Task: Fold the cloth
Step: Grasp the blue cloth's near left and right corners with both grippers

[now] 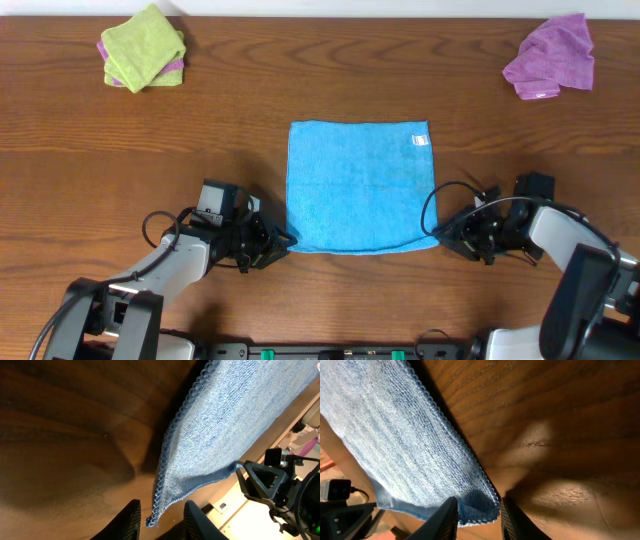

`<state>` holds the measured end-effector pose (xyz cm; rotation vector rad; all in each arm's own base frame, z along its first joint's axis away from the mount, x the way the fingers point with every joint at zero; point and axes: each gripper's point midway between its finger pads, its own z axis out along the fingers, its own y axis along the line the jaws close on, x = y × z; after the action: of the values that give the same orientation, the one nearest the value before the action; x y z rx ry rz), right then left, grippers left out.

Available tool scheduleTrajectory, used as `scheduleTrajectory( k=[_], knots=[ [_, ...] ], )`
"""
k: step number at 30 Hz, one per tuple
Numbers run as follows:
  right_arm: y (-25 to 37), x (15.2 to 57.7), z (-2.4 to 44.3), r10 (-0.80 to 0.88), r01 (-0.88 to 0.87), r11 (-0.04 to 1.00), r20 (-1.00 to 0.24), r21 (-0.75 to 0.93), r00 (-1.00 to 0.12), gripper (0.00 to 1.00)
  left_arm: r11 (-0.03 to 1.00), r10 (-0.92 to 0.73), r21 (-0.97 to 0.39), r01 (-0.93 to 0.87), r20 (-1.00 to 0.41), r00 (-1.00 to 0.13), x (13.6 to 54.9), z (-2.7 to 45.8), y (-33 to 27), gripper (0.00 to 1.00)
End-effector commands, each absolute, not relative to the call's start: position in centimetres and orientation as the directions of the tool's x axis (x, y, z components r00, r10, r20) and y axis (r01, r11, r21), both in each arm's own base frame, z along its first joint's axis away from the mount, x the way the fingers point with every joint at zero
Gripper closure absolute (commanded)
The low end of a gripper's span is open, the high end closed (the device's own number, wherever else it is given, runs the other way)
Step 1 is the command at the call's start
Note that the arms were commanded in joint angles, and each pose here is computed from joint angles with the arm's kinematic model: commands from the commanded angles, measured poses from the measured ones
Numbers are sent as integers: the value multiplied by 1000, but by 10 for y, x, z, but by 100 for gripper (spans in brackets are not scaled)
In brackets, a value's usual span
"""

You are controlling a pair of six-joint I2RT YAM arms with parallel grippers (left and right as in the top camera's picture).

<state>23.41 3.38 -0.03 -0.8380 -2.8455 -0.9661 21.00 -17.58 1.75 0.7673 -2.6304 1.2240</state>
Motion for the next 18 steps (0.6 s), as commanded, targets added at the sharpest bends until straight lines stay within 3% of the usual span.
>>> scheduleTrajectory(
  k=[1, 5, 8, 18],
  knots=[
    [28, 228, -7, 503, 534, 672, 214, 513, -838, 69, 530, -381, -671, -518, 358, -853, 206, 16, -177, 70],
    [31, 226, -5, 499, 540, 661, 232, 521, -835, 68, 528, -378, -673, -518, 360, -853, 206, 17, -177, 69],
    [36, 229, -1, 493, 534, 639, 238, 554, -837, 59, 526, -378, -673, -520, 363, -852, 206, 17, -177, 69],
    [36, 239, -3, 507, 525, 645, 204, 555, -838, 63, 523, -380, -671, -526, 368, -848, 205, 17, -177, 69]
  ],
)
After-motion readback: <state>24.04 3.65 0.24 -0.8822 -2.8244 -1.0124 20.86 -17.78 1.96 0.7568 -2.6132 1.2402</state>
